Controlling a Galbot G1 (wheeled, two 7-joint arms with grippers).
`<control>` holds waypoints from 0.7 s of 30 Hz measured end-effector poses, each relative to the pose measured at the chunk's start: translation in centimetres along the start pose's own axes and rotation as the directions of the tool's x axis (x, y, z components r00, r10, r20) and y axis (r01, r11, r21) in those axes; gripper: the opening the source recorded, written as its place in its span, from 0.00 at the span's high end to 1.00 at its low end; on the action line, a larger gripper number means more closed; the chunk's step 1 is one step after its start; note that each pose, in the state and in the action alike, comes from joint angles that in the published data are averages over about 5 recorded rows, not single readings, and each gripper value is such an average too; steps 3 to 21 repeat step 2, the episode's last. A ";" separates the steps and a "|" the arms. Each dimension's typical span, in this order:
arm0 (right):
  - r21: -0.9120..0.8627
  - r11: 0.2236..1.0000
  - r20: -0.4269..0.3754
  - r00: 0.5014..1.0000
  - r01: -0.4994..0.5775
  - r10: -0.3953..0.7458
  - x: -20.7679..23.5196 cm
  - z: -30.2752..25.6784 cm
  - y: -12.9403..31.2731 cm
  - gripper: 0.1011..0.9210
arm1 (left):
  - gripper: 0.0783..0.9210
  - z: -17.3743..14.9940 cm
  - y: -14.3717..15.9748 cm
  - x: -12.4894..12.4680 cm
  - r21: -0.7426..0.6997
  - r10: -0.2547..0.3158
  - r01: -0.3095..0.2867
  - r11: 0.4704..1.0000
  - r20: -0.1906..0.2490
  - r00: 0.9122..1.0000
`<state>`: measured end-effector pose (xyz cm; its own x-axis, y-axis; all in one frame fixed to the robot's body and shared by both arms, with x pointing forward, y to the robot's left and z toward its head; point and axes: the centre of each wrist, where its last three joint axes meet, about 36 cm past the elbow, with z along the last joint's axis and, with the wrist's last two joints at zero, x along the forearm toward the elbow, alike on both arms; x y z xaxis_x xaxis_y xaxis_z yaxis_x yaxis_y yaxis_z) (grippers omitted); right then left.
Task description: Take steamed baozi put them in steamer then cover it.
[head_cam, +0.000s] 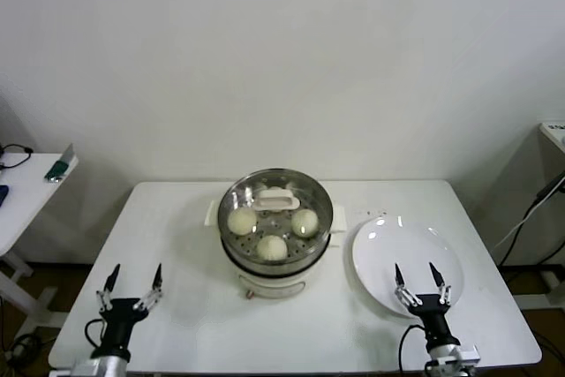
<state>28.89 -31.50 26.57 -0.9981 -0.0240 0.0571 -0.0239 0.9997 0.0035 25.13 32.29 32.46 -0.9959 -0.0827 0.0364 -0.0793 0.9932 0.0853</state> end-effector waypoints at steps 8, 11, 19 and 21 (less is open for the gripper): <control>0.000 1.000 0.000 1.000 0.000 0.000 0.0 0.0 0.0 0.12 | 0.12 0.1 0.0 0.1 0.002 0.000 0.000 1.000 0.000 1.000; 0.000 1.000 0.000 1.000 0.000 0.000 0.0 0.0 0.0 0.12 | 0.12 0.1 0.0 0.1 0.002 0.000 0.000 1.000 0.000 1.000; 0.000 1.000 0.000 1.000 0.000 0.000 0.0 0.0 0.0 0.12 | 0.12 0.1 0.0 0.1 0.002 0.000 0.000 1.000 0.000 1.000; 0.000 1.000 0.000 1.000 0.000 0.000 0.0 0.0 0.0 0.12 | 0.12 0.1 0.0 0.1 0.002 0.000 0.000 1.000 0.000 1.000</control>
